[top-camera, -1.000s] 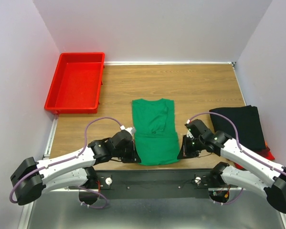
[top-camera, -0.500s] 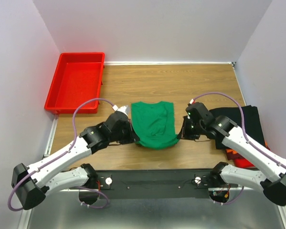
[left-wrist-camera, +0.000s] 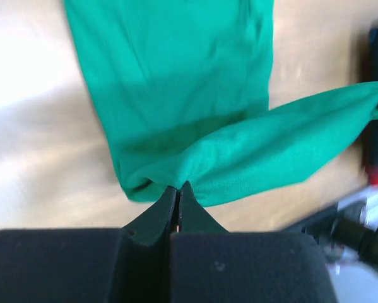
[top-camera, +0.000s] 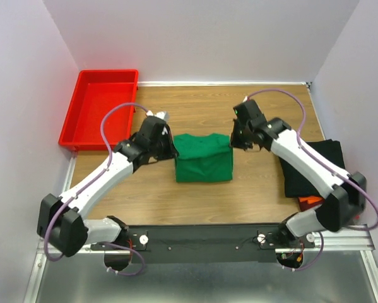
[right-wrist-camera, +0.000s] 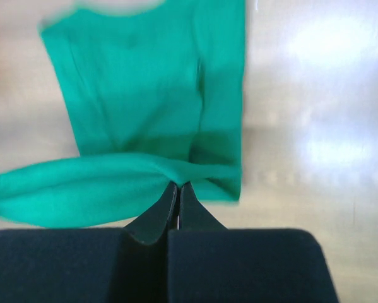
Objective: Fold and stack the t-shirts
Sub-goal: Fold the tshirt
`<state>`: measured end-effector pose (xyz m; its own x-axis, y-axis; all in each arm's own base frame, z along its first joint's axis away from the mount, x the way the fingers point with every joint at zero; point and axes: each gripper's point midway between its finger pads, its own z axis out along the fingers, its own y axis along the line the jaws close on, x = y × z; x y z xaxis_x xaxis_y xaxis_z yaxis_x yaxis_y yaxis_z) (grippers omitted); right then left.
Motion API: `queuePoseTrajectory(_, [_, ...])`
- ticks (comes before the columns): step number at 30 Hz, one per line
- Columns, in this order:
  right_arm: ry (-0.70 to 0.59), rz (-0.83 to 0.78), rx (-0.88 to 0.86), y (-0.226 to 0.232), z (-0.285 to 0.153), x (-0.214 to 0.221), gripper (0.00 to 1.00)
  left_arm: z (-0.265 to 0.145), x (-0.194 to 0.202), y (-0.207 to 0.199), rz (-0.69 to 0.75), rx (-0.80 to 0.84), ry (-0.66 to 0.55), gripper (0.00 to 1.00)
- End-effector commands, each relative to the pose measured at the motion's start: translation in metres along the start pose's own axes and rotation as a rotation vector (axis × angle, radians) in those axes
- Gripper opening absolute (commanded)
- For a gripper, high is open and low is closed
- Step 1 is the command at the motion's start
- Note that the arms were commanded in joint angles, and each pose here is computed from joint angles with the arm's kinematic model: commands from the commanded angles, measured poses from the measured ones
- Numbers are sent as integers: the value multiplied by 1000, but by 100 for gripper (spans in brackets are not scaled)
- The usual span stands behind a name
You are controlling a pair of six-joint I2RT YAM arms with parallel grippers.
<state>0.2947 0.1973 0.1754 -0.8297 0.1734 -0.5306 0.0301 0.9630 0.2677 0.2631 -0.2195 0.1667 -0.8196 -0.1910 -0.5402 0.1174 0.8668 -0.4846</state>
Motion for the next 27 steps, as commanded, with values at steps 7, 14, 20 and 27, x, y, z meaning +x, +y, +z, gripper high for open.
queuePoseTrajectory(7, [-74,-3,-84,22,121,-125,38,95,-126,47,-67,-59,-147,27])
queuePoseTrajectory(14, [-157,3,-39,11,138,-171,81,138,-188,63,-50,-57,-210,91])
queuePoseTrajectory(20, [-143,24,-2,-6,134,-144,76,138,-182,76,-83,-112,-196,64])
queuePoseTrajectory(27, [-51,5,-39,-7,154,-97,65,154,-134,94,-111,-117,-91,45])
